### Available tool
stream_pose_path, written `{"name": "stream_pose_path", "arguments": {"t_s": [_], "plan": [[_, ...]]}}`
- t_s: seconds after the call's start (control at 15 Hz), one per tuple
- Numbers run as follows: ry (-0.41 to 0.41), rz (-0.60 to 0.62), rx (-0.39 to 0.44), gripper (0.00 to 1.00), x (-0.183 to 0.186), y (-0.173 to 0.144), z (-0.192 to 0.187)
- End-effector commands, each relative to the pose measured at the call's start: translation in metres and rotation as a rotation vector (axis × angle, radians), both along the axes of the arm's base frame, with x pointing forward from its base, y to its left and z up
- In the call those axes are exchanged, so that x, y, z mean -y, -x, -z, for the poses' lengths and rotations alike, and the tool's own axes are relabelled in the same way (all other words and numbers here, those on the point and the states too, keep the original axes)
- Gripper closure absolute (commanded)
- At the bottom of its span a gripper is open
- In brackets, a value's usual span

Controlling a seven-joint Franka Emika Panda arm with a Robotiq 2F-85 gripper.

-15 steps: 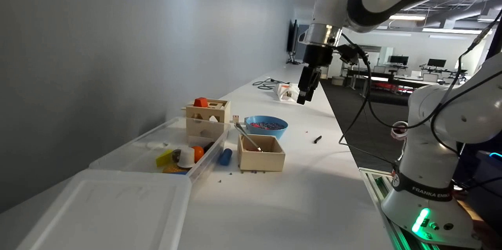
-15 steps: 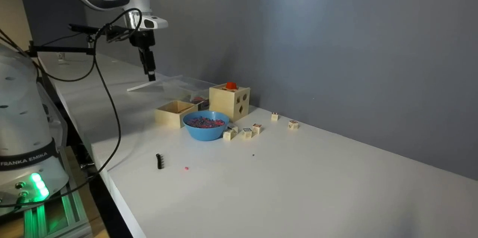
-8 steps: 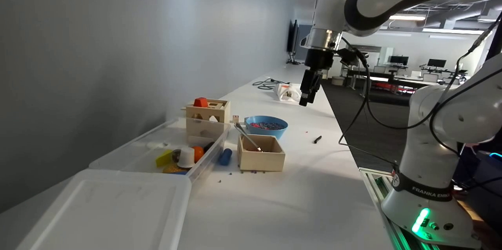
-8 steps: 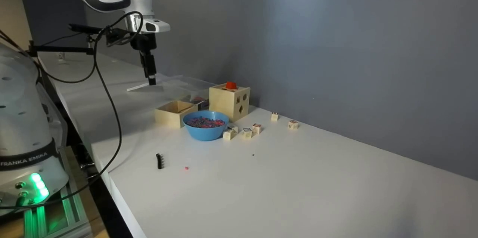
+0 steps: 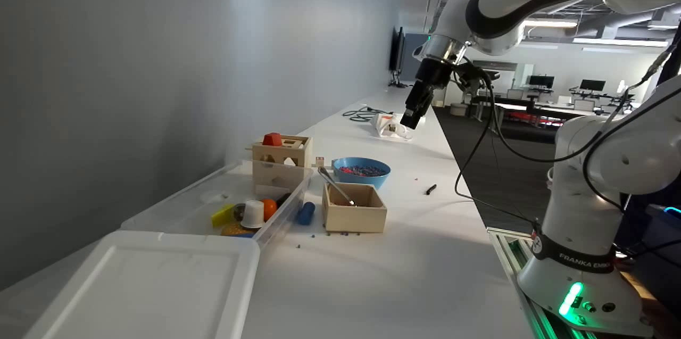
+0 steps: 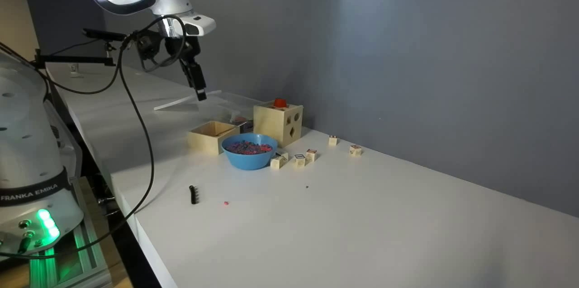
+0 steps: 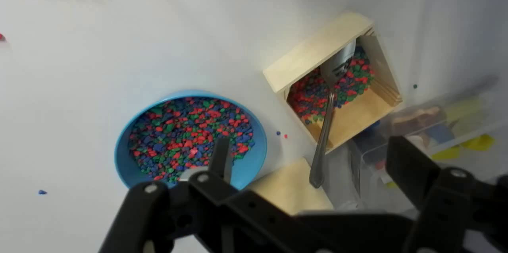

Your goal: Empty the contents of the blue bowl into the smaller wooden box

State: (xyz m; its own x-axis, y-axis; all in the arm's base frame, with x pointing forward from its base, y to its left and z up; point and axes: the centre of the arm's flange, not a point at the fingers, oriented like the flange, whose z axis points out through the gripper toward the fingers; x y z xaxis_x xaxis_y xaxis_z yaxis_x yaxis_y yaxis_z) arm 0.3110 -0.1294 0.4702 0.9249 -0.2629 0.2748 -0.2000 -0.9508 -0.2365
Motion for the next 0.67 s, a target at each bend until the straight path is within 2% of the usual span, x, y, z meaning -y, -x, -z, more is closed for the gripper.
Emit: {"name": "stream_pose_path", "arguments": {"t_s": [0.0,0.2,0.33,0.4,0.47,0.53,0.6], "plan": [[-0.153,0.015,0.091,0.0,0.067,0.014,0.022],[-0.255,0.05,0.126,0.0,0.098,0.018,0.034],[-0.313,0.075,0.087,0.0,0.117,0.009,0.049],[-0.321,0.134,0.049,0.0,0.128,0.005,0.056],[-0.279,0.191,0.012,0.0,0.132,0.003,0.057],[-0.285,0.125,0.081,0.0,0.112,0.026,0.052],[-0.279,0.147,0.056,0.0,0.118,0.022,0.056]]}}
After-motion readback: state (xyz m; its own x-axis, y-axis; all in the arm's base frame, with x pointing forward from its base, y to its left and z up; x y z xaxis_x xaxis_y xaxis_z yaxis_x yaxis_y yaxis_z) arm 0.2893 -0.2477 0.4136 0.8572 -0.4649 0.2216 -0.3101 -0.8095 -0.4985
